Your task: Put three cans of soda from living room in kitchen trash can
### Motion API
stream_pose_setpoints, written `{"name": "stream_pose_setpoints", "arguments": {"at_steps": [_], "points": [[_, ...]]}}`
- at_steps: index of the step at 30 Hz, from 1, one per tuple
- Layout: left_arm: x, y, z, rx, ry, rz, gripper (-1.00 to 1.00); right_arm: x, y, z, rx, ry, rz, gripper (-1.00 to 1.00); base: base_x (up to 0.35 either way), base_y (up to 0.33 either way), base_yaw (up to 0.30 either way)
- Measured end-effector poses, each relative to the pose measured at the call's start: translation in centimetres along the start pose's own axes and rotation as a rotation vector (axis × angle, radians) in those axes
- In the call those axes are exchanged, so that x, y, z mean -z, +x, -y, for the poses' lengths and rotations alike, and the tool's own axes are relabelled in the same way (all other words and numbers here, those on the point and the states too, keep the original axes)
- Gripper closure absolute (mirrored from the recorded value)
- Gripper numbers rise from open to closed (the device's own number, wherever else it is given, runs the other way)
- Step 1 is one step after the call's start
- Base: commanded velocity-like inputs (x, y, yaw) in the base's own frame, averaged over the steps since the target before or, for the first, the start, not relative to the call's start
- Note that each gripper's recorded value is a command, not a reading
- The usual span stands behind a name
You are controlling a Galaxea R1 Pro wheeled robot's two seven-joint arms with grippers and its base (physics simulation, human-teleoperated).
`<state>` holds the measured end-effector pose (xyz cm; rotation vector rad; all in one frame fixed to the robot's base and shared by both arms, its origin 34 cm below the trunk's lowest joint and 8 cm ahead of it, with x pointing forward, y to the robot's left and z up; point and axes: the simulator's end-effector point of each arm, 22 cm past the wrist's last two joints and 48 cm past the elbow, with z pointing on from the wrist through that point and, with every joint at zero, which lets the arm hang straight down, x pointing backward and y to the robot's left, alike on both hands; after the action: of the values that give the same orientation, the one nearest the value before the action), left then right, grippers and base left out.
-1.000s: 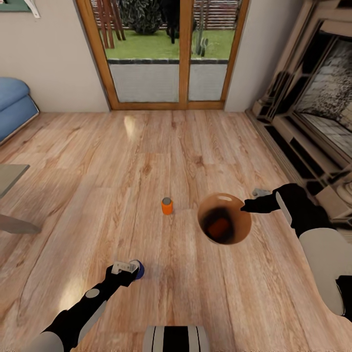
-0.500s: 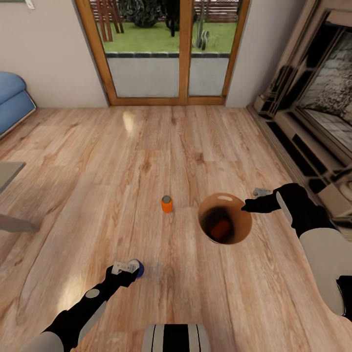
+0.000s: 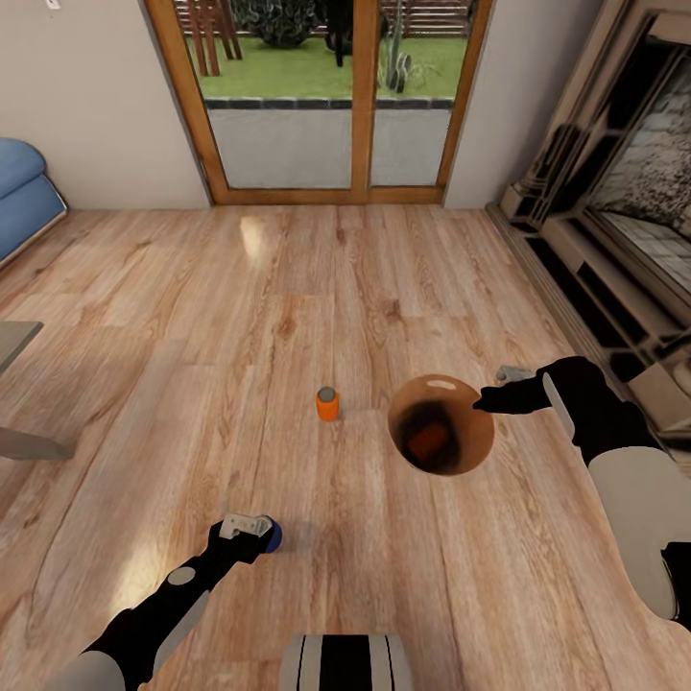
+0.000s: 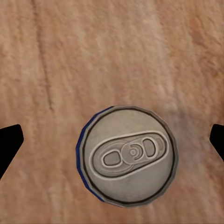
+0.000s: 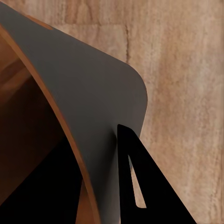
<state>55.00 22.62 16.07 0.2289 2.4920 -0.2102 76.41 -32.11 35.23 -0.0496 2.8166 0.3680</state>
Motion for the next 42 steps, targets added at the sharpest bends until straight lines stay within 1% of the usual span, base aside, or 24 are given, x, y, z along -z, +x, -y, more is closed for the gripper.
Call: {"name": "stream_pose_setpoints", "arguments": {"at_steps": [3, 11, 15, 19, 21, 25, 27, 33, 42], "points": [[0.0, 0.1, 0.1, 0.001, 0.001, -0.001, -1.0, -0.1, 0.0, -0.1, 0.0, -0.002, 0.0, 1.0, 0.0, 0.0, 0.0], [-0.7, 2.3, 0.4, 0.01, 0.007, -0.039, -1.0, -2.4, 1.4, 0.3, -0.006, -0.002, -0.039, 1.0, 0.0, 0.0, 0.0], [-0.8, 2.4, 0.4, 0.011, 0.007, -0.042, -1.0, -2.6, 1.5, 0.3, -0.008, -0.004, -0.041, 1.0, 0.0, 0.0, 0.0], [-0.8, 2.6, 0.4, 0.012, 0.008, -0.045, -1.0, -2.7, 1.6, 0.5, -0.009, -0.003, -0.043, 1.0, 0.0, 0.0, 0.0], [-0.9, 2.7, 0.4, 0.012, 0.008, -0.046, -1.0, -2.4, 1.1, 0.7, 0.0, 0.005, -0.026, 1.0, 0.0, 0.0, 0.0], [-0.9, 2.9, 0.4, 0.013, 0.009, -0.051, -1.0, -1.7, -0.2, 0.3, 0.01, -0.002, 0.01, 1.0, 0.0, 0.0, 0.0], [-0.9, 3.0, 0.4, 0.014, 0.009, -0.052, -1.0, -1.7, -0.3, 0.1, 0.007, -0.009, 0.012, 1.0, 0.0, 0.0, 0.0], [-0.9, 3.0, 0.4, 0.014, 0.009, -0.053, -1.0, -1.7, -0.4, 0.3, 0.018, 0.004, 0.013, 1.0, 0.011, 0.0, 0.0], [-0.9, 3.0, 0.5, 0.013, 0.01, -0.052, -1.0, -1.7, -0.4, 0.2, 0.019, 0.002, 0.013, 1.0, 0.128, 0.0, 0.0]]}}
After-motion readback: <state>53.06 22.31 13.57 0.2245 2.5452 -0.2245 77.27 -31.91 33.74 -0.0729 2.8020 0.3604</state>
